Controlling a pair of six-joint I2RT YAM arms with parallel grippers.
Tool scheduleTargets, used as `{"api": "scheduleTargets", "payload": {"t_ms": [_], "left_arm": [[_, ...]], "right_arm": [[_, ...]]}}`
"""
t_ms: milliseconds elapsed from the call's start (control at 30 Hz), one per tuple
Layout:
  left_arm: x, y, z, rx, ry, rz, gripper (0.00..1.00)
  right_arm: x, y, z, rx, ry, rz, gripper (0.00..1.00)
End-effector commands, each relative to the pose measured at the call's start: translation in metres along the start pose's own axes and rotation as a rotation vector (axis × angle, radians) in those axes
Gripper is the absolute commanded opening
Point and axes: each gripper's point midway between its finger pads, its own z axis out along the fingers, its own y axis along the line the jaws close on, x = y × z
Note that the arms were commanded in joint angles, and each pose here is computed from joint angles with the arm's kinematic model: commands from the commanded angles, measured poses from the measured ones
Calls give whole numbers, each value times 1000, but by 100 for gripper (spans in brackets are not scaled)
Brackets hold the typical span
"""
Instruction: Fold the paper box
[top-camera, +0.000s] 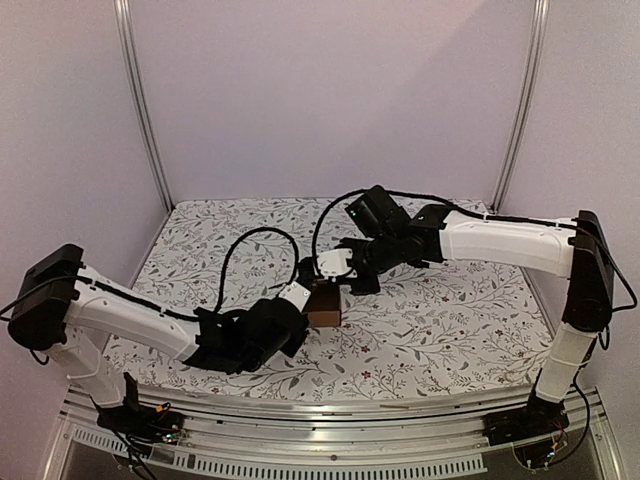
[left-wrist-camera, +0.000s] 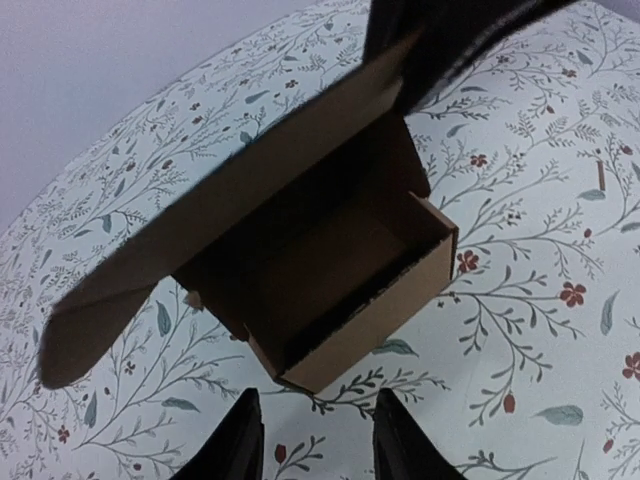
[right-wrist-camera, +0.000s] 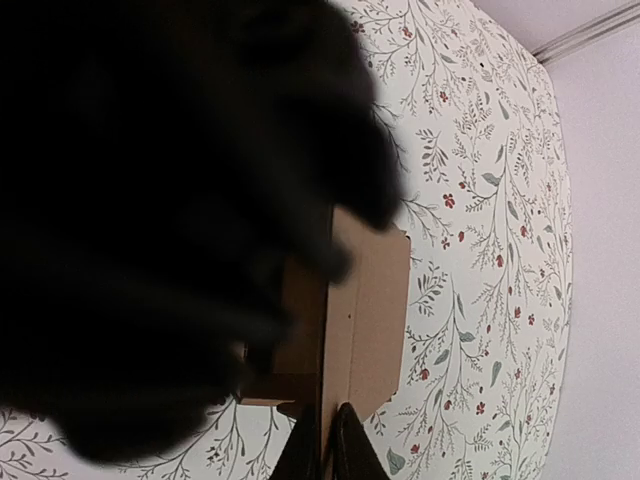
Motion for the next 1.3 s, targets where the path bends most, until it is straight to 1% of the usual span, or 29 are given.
{"api": "scheduleTargets", "payload": {"t_ms": [0, 133, 267, 367, 500, 567, 667, 733, 833, 867, 967, 1067, 1133, 1267], "left_arm": [[6, -7, -47, 56, -2, -53, 38], [-1, 2, -74, 112, -54, -118, 43], [-12, 17, -94, 145, -121, -184, 45], [-24, 42, -105, 108, -193, -240, 51], [-42, 82, -109, 29, -238, -315, 57], [-47, 101, -103, 2, -220, -351, 59], [-46, 121, -84, -43, -163, -355, 59], [-44, 125, -69, -56, -136, -339, 59], [-47, 121, -40, -30, -96, -357, 59], [-47, 116, -31, -17, -76, -352, 59], [-39, 107, -2, -15, 7, -328, 59], [-41, 104, 11, -11, 22, -336, 59], [-45, 108, 12, -26, 6, -358, 59], [-49, 119, 7, -41, -15, -394, 60]], "right_arm": [[34, 29, 21, -46, 131, -11, 6], [41, 45, 33, -81, 163, -12, 8], [42, 60, 38, -111, 167, -3, 11], [46, 72, 43, -134, 178, -6, 14], [55, 91, 50, -194, 212, -23, 18], [61, 98, 53, -213, 227, -33, 20], [65, 102, 57, -224, 238, -36, 21], [67, 104, 60, -228, 250, -30, 23], [69, 103, 59, -226, 271, -1, 26], [69, 102, 55, -221, 274, 11, 28], [52, 88, 29, -168, 226, 42, 43], [28, 72, -1, -116, 148, 52, 57], [20, 66, -9, -106, 126, 62, 60], [18, 68, -5, -139, 132, 66, 63]]}}
